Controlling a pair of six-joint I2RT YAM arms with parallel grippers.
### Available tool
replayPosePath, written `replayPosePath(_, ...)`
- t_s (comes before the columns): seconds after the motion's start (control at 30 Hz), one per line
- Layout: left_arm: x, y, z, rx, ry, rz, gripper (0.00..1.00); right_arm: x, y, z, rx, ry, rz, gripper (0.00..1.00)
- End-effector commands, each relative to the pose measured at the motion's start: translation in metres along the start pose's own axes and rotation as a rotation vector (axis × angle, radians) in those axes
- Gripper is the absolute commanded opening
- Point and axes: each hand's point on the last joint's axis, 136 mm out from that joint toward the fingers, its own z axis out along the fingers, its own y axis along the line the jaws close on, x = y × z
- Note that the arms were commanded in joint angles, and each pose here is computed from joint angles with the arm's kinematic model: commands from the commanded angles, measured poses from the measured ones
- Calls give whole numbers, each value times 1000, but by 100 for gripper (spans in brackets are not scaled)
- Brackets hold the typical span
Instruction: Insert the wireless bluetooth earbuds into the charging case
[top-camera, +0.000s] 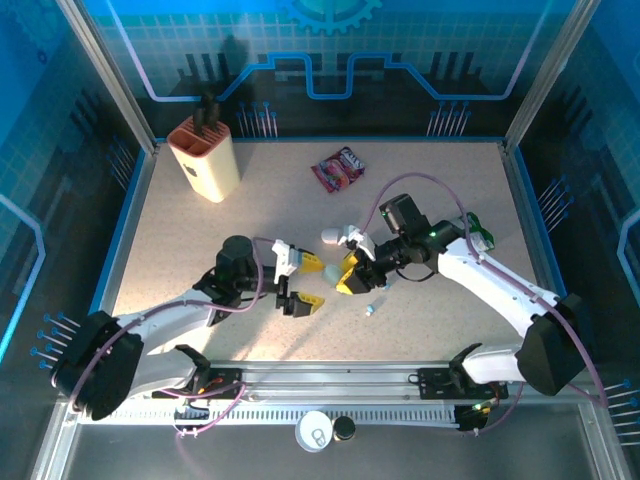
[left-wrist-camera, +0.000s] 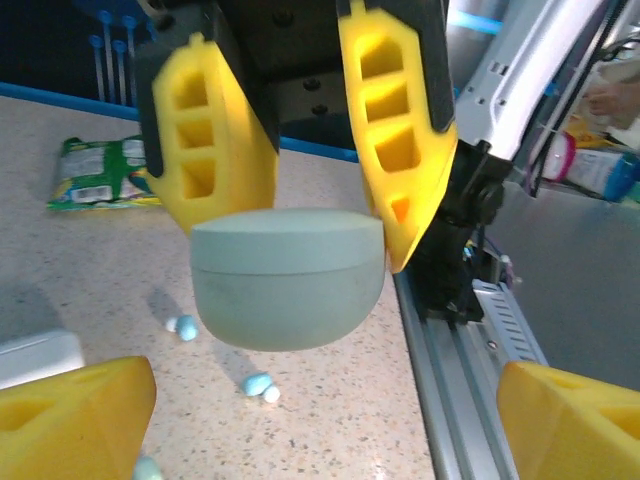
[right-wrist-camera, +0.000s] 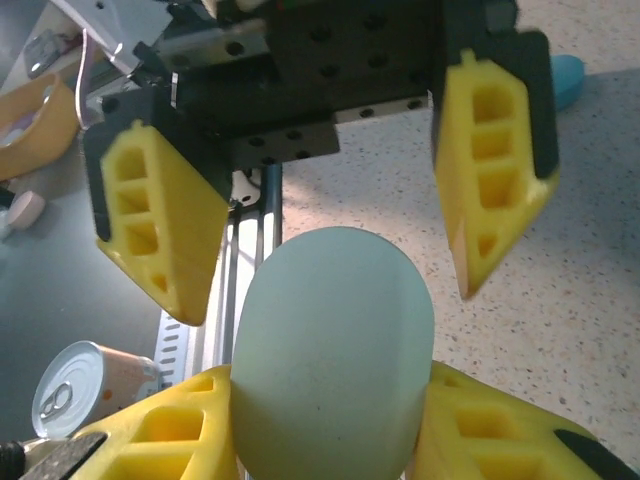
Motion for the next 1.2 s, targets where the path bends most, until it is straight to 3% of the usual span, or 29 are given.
replayPosePath(0.0, -10, -12, 4, 87, 0, 44, 89, -9, 22, -2, -70, -1, -43, 31)
replayPosePath(0.4, -13, -14, 10, 148, 8, -53, 66, -6, 25, 9, -99, 61, -51, 31)
replayPosePath(0.83, -16, -17, 13, 165, 10, -72, 54, 3, 20, 14, -91, 101, -31, 31)
replayPosePath(1.17, -12, -17, 13, 172, 19, -73, 38, 1, 18, 13, -71, 100, -38, 33)
